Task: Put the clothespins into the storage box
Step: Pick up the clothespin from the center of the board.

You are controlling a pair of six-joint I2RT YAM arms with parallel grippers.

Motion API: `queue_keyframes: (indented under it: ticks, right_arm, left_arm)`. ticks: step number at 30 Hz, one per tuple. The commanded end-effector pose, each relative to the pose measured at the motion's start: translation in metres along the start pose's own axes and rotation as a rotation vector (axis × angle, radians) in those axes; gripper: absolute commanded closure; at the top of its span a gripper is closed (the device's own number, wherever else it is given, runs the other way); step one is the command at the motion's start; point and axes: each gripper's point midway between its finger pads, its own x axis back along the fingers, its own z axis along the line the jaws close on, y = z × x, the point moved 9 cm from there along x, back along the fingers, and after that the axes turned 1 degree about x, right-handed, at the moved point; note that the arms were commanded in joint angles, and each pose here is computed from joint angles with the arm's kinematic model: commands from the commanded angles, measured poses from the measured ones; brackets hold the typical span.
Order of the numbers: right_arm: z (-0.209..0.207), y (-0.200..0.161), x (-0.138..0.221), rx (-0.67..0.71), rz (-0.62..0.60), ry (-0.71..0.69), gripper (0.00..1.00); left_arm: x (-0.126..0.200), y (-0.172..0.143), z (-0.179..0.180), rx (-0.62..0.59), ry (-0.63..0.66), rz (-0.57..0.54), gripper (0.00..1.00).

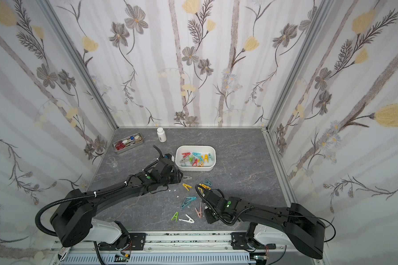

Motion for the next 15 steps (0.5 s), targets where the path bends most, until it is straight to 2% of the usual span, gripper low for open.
queue_keyframes:
  ticks: [1,8,15]
  right_arm:
    - [0.006,0.005,0.007,0.005,-0.010,0.027,0.95]
    - [0.012,0.035,0.027,-0.009,-0.124,0.093,0.98]
    - [0.005,0.094,0.055,-0.009,-0.252,0.119,0.99]
  left_arm:
    - [0.002,0.004,0.000,-0.001,0.001,-0.028,0.54]
    - [0.004,0.005,0.002,0.019,-0.005,-0.059,0.54]
    - [-0.001,0.005,0.010,0.073,0.002,-0.083,0.54]
